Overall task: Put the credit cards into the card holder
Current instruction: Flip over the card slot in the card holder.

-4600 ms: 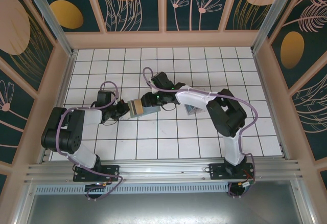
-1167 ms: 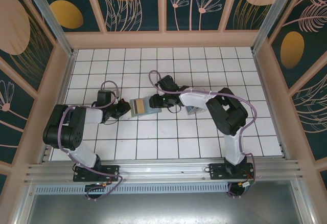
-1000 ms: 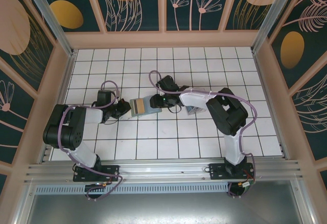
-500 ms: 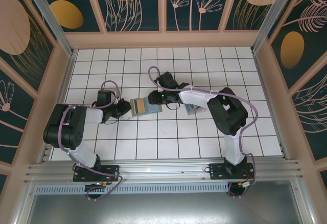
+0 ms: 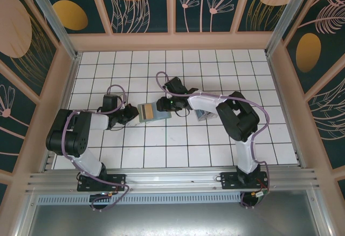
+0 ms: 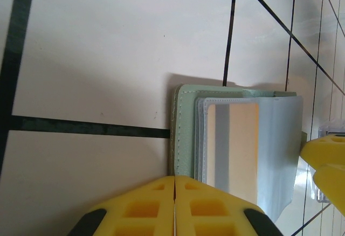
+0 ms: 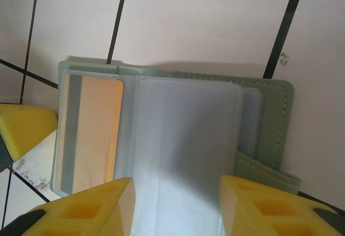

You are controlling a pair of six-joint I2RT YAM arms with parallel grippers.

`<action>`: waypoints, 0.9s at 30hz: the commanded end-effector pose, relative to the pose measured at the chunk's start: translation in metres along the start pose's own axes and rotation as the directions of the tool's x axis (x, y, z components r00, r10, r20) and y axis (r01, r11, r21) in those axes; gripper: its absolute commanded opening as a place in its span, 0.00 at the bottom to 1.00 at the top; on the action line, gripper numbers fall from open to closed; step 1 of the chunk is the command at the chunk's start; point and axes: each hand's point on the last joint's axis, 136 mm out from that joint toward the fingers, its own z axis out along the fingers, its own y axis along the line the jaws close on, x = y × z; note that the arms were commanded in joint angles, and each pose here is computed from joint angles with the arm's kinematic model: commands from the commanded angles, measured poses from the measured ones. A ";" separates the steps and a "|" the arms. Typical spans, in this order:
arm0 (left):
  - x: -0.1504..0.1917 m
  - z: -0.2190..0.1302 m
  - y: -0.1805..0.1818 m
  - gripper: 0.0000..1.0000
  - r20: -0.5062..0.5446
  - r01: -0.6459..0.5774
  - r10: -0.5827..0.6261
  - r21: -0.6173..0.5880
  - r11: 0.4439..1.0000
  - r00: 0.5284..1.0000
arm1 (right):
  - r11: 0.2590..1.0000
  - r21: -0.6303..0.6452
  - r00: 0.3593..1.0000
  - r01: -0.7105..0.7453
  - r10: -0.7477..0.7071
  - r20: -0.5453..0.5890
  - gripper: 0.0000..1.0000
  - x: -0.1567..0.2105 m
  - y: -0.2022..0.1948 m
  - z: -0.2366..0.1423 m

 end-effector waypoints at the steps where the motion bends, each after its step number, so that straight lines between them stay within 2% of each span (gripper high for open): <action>1: 0.061 0.010 0.064 0.10 -0.153 0.077 -0.113 -0.226 0.971 0.982 | 1.000 -0.010 1.000 -0.020 0.020 -0.020 0.44 0.004 -0.002 0.007; 6: 0.061 0.009 0.065 0.10 -0.148 0.079 -0.114 -0.225 0.971 0.982 | 1.000 -0.012 0.999 -0.021 0.021 -0.032 0.44 0.007 -0.001 0.011; 11: 0.061 0.008 0.064 0.10 -0.152 0.077 -0.113 -0.226 0.971 0.982 | 1.000 0.029 1.000 -0.009 0.009 -0.017 0.49 0.006 -0.007 0.006; 27: 0.063 0.010 0.066 0.09 -0.158 0.079 -0.117 -0.228 0.970 0.980 | 0.996 0.084 1.000 0.019 -0.019 0.005 0.49 0.010 -0.016 -0.002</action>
